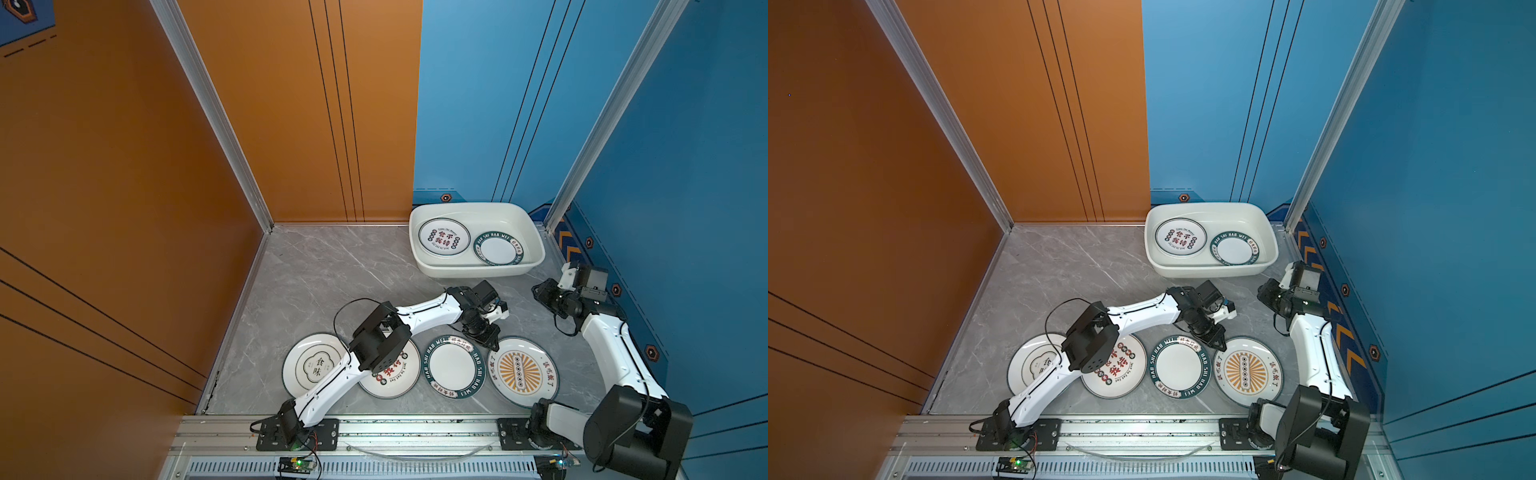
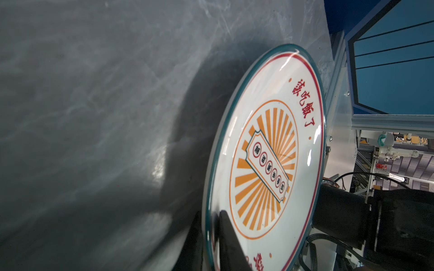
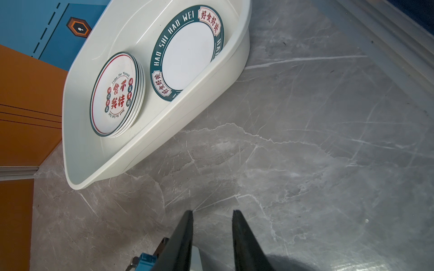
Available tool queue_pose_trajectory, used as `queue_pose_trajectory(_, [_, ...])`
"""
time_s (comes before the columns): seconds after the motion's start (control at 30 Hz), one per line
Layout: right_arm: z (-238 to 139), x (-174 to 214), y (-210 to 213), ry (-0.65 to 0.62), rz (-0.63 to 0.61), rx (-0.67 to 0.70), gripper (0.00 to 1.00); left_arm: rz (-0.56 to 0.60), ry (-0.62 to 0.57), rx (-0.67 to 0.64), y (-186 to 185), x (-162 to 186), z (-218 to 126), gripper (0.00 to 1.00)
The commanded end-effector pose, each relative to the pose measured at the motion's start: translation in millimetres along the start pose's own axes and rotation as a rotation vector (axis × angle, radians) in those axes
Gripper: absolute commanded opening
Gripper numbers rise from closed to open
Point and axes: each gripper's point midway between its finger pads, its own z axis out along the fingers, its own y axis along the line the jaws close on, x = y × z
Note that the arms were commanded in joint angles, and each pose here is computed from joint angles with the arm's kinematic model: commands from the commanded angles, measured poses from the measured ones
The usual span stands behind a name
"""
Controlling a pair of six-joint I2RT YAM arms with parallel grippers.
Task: Place the plates into the plastic bin on the countertop
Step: 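Grip the orange sunburst plate edge with left gripper, then slide the sunburst plate toward the bin with left gripper while right gripper approaches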
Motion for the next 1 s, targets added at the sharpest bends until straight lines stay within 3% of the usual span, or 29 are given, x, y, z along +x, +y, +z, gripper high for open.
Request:
queue_pose_trajectory(0.0, [-3, 1, 2, -0.015, -0.023, -0.001, 0.31, -0.006, 0.036, -0.021, 6, 9, 7, 0.09])
queue_pose_trajectory(0.23, [-4, 1, 2, -0.018, -0.025, 0.0, 0.31, -0.022, 0.026, -0.021, 12, 4, 4, 0.0])
queue_pose_trajectory(0.57, [-5, 1, 3, -0.027, -0.025, -0.013, 0.31, -0.071, -0.057, 0.022, 16, -24, -16, 0.0])
queue_pose_trajectory(0.97, [-5, 0, 4, -0.032, -0.022, -0.02, 0.36, -0.137, -0.202, 0.034, 32, -48, -84, 0.0])
